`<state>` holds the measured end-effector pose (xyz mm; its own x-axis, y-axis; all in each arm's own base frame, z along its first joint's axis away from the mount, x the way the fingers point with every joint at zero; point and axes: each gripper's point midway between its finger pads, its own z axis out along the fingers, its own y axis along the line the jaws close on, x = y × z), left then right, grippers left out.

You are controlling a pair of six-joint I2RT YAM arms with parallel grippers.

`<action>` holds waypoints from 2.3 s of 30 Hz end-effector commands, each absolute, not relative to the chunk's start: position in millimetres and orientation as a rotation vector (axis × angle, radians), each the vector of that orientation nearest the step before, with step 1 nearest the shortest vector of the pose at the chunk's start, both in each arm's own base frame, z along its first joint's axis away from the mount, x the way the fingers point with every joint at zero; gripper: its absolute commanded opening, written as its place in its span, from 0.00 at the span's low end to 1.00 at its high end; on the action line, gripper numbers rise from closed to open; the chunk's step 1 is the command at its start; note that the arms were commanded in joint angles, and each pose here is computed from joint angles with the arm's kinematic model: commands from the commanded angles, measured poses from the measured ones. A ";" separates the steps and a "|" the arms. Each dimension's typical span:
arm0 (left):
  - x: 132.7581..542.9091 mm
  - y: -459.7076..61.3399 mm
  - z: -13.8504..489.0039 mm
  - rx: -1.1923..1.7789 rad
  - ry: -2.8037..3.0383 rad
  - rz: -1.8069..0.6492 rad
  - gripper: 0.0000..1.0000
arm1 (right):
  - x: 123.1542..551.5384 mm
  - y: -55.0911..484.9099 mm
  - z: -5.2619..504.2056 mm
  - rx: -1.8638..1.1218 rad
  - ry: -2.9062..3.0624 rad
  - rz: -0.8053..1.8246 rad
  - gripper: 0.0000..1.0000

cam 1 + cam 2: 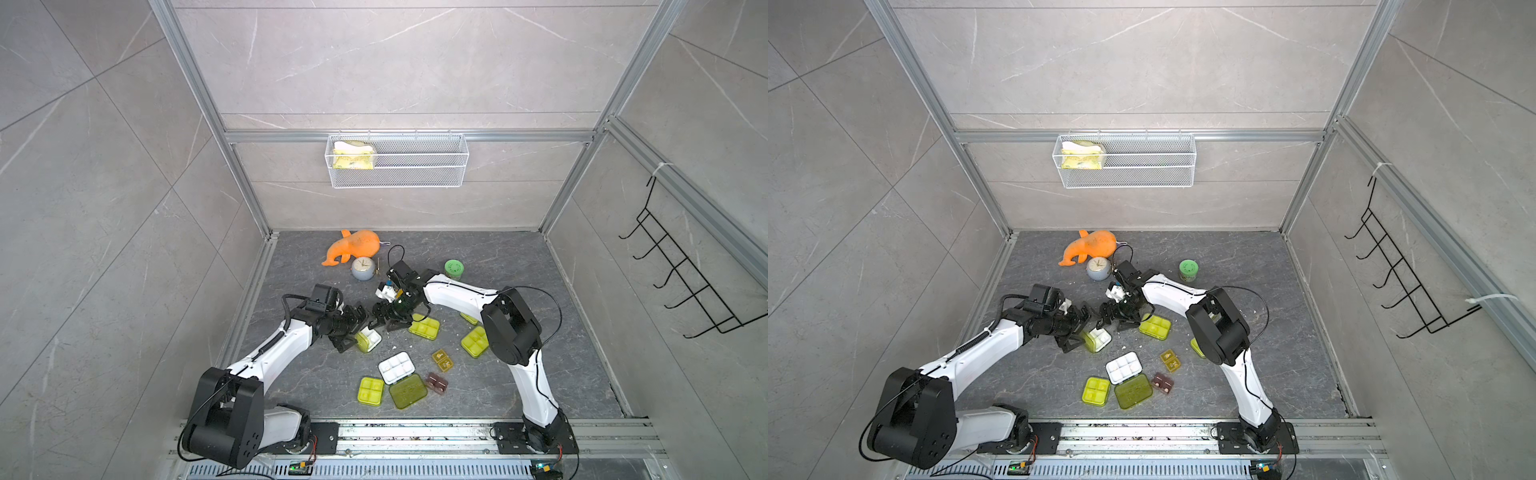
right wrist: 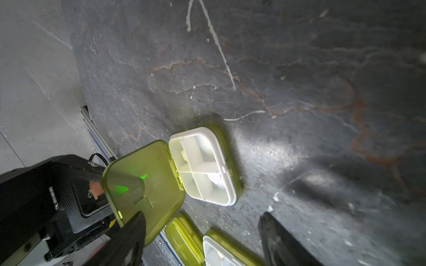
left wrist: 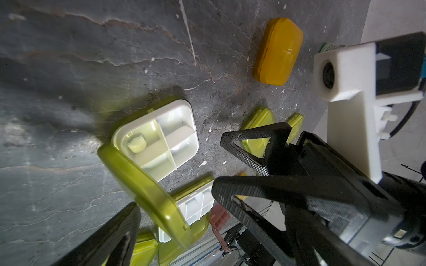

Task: Close pillboxes
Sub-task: Close the lid on the pillbox.

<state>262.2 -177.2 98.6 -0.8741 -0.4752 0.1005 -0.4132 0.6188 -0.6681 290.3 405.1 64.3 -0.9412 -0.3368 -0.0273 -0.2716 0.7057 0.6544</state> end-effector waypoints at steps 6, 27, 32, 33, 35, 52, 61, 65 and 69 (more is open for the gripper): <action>299.6 -193.7 133.5 -0.606 2.634 -1.204 0.99 | 269.1 405.5 89.4 0.576 -2.786 -1.103 0.79; 284.6 -186.2 163.8 -0.599 2.556 -1.223 0.99 | 269.8 399.6 92.9 0.599 -2.790 -1.103 0.80; 270.4 -177.5 166.7 -0.624 2.540 -1.198 0.99 | 269.1 399.8 91.1 0.611 -2.776 -1.094 0.80; 267.3 -175.9 166.4 -0.632 2.536 -1.196 0.99 | 269.5 400.6 91.8 0.615 -2.775 -1.094 0.79; 259.8 -171.0 164.3 -0.659 2.530 -1.185 1.00 | 271.6 402.0 93.0 0.623 -2.775 -1.097 0.79; 227.5 -153.8 110.9 -0.899 2.538 -1.155 0.93 | 260.9 396.1 94.0 0.652 -2.740 -1.094 0.79; 231.6 -154.1 82.5 -0.972 2.559 -1.139 0.86 | 252.0 389.8 80.7 0.631 -2.717 -1.073 0.76; 236.6 -155.9 75.1 -0.973 2.572 -1.130 0.84 | 252.6 390.3 74.7 0.620 -2.713 -1.061 0.73; 242.5 -158.3 69.0 -0.954 2.598 -1.115 0.79 | 255.4 393.2 69.2 0.609 -2.711 -1.055 0.69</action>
<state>228.3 -155.0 61.6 -0.7743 -0.6183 0.1349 -0.5314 0.5195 -0.6691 255.8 391.3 74.9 -0.9073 -0.4205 -0.0020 -0.3117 0.6693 0.6745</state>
